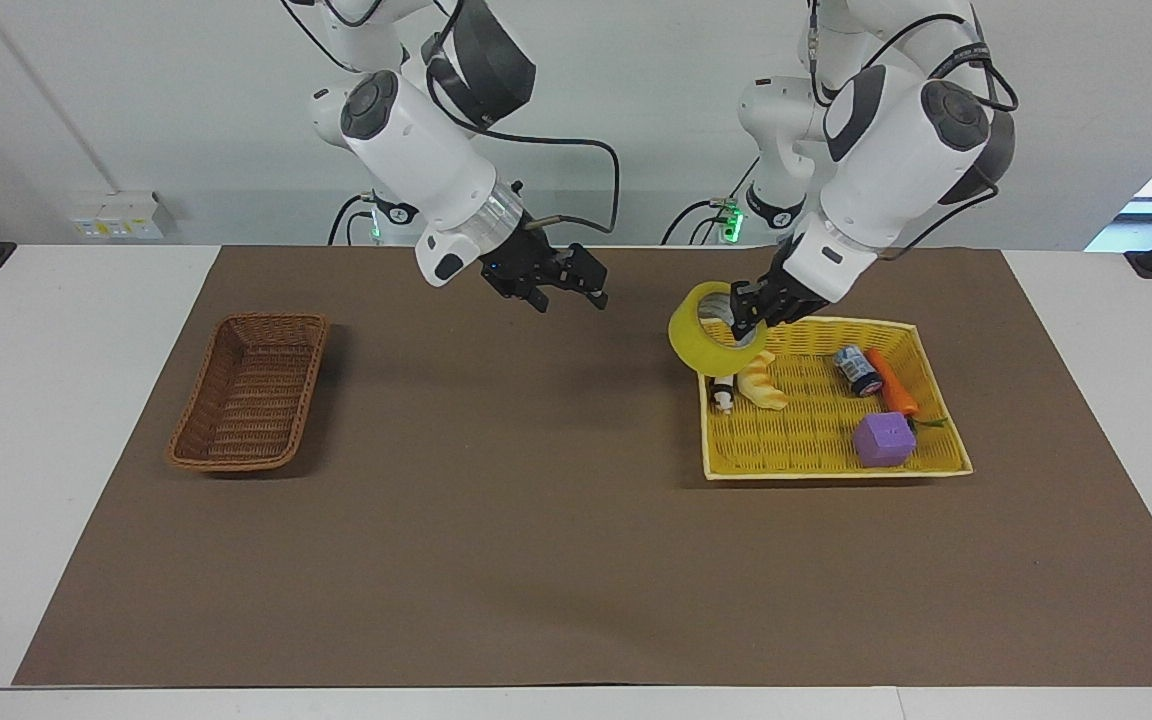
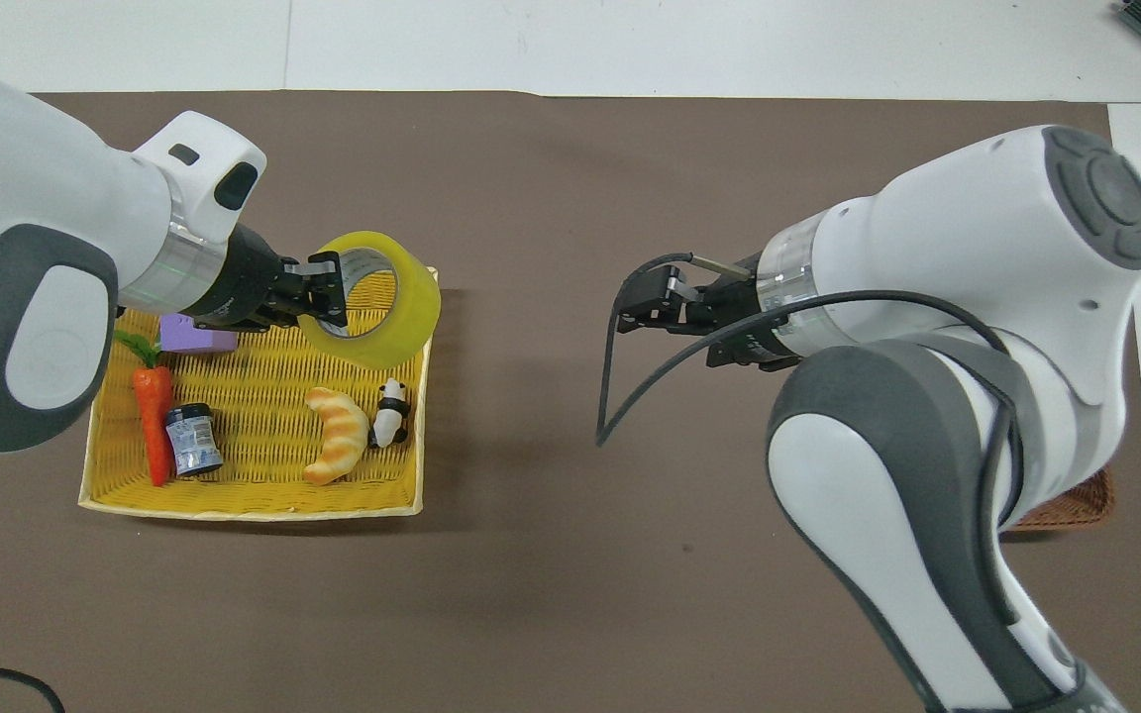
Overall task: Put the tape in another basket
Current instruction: 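Carry the tape toward the right gripper while the right gripper approaches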
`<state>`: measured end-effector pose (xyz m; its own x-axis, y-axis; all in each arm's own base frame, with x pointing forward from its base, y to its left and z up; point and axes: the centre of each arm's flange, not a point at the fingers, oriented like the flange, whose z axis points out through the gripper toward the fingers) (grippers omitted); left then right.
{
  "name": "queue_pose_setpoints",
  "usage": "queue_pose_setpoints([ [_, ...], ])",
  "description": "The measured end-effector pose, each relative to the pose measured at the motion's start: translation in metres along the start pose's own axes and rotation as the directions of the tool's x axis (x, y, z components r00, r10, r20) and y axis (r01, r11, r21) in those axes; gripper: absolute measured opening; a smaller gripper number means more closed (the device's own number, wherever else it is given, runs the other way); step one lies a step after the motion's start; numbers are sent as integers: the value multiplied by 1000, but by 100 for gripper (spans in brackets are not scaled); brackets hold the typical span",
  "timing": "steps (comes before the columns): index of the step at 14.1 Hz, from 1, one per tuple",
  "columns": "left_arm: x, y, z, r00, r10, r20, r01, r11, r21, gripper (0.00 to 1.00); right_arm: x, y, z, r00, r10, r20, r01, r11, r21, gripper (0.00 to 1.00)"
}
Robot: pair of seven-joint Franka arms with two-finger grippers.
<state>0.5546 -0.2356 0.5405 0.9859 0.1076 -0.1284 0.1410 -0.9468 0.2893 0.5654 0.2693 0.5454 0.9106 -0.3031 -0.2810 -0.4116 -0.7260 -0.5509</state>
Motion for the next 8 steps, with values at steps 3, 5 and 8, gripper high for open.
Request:
queue_pose_setpoints([
  [3, -13, 21, 25, 1000, 8, 27, -6, 999, -44, 22, -2, -3, 0, 999, 29, 37, -32, 998, 60, 100],
  [5, -16, 28, 31, 999, -7, 53, 12, 995, -101, 22, -11, -7, 16, 999, -1, 41, -1, 999, 54, 100],
  [8, -22, 40, 31, 998, -4, 61, 13, 989, -146, 22, -14, 1, 36, 995, -84, 52, 82, 996, 38, 100],
])
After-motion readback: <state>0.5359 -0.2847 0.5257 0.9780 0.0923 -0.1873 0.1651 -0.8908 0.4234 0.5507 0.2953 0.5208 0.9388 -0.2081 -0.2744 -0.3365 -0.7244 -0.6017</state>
